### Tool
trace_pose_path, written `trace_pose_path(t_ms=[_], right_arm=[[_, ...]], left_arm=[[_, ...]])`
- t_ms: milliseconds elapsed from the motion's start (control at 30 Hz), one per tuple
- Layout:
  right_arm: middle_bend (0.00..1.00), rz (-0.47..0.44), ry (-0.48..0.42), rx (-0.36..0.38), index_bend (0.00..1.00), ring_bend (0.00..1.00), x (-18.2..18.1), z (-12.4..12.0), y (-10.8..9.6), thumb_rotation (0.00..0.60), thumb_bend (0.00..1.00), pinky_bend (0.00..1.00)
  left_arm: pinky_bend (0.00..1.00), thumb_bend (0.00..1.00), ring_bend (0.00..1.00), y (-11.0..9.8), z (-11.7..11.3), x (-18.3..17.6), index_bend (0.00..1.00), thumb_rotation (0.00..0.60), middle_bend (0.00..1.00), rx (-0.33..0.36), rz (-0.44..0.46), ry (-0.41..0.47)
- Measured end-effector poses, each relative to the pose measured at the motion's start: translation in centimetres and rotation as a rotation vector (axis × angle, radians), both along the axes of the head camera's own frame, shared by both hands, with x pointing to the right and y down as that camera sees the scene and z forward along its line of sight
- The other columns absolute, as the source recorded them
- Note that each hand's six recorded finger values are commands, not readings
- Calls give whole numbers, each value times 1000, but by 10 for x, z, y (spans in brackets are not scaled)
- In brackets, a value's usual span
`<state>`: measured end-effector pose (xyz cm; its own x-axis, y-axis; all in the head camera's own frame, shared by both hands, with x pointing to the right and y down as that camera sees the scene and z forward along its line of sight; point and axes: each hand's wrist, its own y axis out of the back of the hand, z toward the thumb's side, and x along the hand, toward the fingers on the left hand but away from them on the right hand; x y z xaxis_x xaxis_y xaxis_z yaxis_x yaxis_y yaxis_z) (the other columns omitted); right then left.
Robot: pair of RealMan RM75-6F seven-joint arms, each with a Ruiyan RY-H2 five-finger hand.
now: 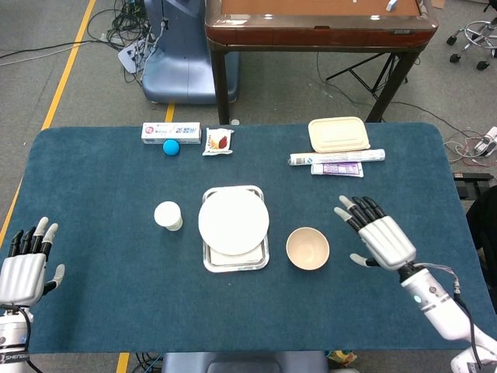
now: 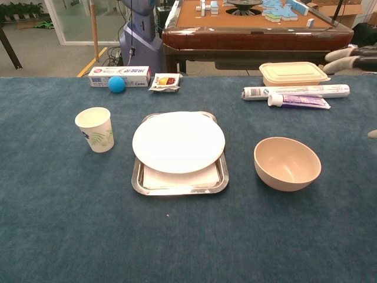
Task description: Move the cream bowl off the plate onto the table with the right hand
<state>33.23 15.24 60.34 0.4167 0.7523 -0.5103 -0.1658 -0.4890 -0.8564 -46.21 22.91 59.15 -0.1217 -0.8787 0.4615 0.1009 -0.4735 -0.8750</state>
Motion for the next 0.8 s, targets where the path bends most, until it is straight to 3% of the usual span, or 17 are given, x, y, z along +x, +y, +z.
trace_pose_path(t_ms=[133,267,800], right_arm=[[0,94,19,66,0,0,26,-3,18,600,254,9],[0,146,13,83,0,0,41,-2,24,600,254,9],[0,184,-12,103,0,0,47,-8,25,600,254,9]], left_arm=[[0,358,0,0,1,0,0,600,0,-8,1,6],[0,358,0,0,1,1,0,600,0,-15,0,14],[0,358,0,1,-5,2,0,600,0,-4,16,26]])
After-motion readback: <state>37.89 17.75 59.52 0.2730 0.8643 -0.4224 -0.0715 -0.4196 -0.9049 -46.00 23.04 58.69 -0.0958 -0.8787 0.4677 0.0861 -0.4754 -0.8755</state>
